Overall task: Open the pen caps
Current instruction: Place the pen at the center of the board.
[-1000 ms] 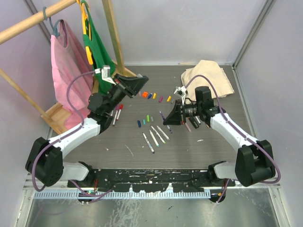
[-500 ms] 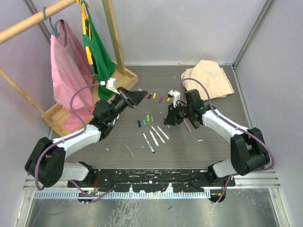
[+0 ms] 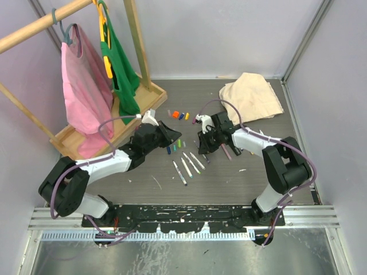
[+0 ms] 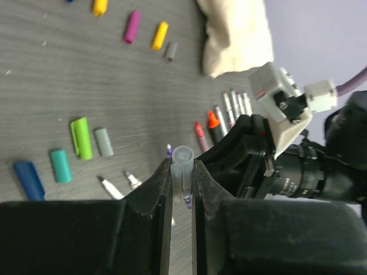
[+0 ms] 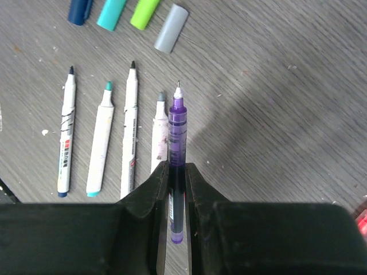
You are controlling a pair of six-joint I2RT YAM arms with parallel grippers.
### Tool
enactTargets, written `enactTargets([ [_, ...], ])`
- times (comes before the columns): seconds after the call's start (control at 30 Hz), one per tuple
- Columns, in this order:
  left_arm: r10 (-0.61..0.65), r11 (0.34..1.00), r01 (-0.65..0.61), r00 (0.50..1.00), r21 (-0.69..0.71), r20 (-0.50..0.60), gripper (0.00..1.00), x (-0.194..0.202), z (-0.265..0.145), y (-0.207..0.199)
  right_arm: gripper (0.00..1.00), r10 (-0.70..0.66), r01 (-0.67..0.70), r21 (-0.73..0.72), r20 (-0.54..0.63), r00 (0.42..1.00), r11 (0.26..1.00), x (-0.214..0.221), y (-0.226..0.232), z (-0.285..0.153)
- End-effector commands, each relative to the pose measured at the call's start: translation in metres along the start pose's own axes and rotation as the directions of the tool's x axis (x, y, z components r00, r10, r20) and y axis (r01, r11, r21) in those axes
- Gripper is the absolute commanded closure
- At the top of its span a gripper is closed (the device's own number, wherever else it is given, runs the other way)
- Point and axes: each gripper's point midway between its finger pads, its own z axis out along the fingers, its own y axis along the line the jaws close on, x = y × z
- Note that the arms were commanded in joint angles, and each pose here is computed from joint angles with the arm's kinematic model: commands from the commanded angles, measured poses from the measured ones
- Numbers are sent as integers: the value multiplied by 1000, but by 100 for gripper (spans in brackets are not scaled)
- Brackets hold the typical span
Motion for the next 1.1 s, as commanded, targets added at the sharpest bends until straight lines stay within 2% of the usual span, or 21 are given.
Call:
enactTargets([
  [0.0, -9, 982, 14, 1000, -187, 25, 100, -2, 5, 17, 86, -29, 29, 29, -1, 1000, 999, -13, -3, 4],
  [0.17, -33, 946, 36, 999, -323, 14, 100, 9, 11, 37, 84, -25, 27, 37, -46, 999, 999, -4, -5, 12],
  [0.37, -30, 916, 18, 999, -401, -24, 100, 18, 24, 43, 80, -11, 16, 56, -83, 997, 998, 3, -10, 16],
  [0.57, -24, 910, 9, 999, -415, -30, 100, 19, 38, 42, 72, -11, 18, 70, -94, 996, 997, 5, -13, 17],
  [0.73, -28, 909, 10, 999, -417, -38, 100, 21, 45, 41, 70, -6, 13, 68, -107, 994, 998, 6, -13, 17],
  [1.07, -38, 895, 3, 997, -447, -69, 98, 32, 62, 44, 60, -10, 12, 50, -46, 999, 999, -14, -7, 4],
])
